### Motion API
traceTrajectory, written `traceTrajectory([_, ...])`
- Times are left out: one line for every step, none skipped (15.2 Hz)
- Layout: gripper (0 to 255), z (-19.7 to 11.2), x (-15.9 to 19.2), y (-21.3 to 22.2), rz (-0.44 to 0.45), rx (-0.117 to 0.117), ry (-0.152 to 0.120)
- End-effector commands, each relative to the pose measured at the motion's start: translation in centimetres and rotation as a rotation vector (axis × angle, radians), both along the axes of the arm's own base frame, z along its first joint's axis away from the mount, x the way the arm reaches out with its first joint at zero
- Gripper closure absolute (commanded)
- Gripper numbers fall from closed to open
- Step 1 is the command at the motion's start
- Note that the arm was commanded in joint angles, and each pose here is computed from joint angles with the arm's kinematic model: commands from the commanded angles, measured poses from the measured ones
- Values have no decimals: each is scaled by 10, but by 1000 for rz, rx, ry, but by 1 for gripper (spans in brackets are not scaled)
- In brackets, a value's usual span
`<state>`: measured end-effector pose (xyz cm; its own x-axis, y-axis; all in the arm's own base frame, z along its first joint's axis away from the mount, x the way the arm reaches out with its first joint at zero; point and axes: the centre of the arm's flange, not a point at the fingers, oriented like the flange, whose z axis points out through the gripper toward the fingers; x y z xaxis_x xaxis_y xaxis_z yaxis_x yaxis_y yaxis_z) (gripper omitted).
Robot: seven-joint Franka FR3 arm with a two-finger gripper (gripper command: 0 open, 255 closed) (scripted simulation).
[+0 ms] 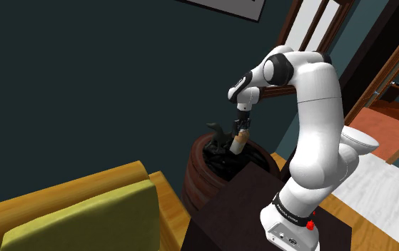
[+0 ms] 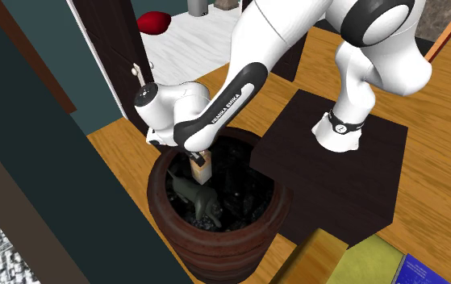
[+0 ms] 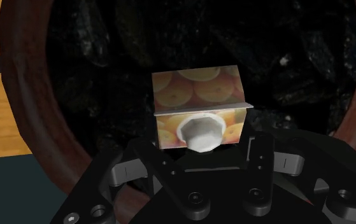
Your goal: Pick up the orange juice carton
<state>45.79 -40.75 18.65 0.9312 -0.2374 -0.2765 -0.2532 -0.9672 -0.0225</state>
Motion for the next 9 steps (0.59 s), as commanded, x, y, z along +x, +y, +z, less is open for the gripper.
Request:
traceTrajectory([255, -1, 0, 0, 0, 0, 1])
traceTrajectory([255, -1, 0, 0, 0, 0, 1])
traceTrajectory([255, -1, 0, 0, 0, 0, 1])
traceTrajectory([255, -1, 0, 0, 0, 0, 1])
traceTrajectory([255, -1, 0, 0, 0, 0, 1])
traceTrajectory([255, -1, 0, 0, 0, 0, 1])
traceTrajectory([255, -1, 0, 0, 0, 0, 1])
traceTrajectory([255, -1, 0, 0, 0, 0, 1])
traceTrajectory([255, 4, 0, 0, 0, 0, 1])
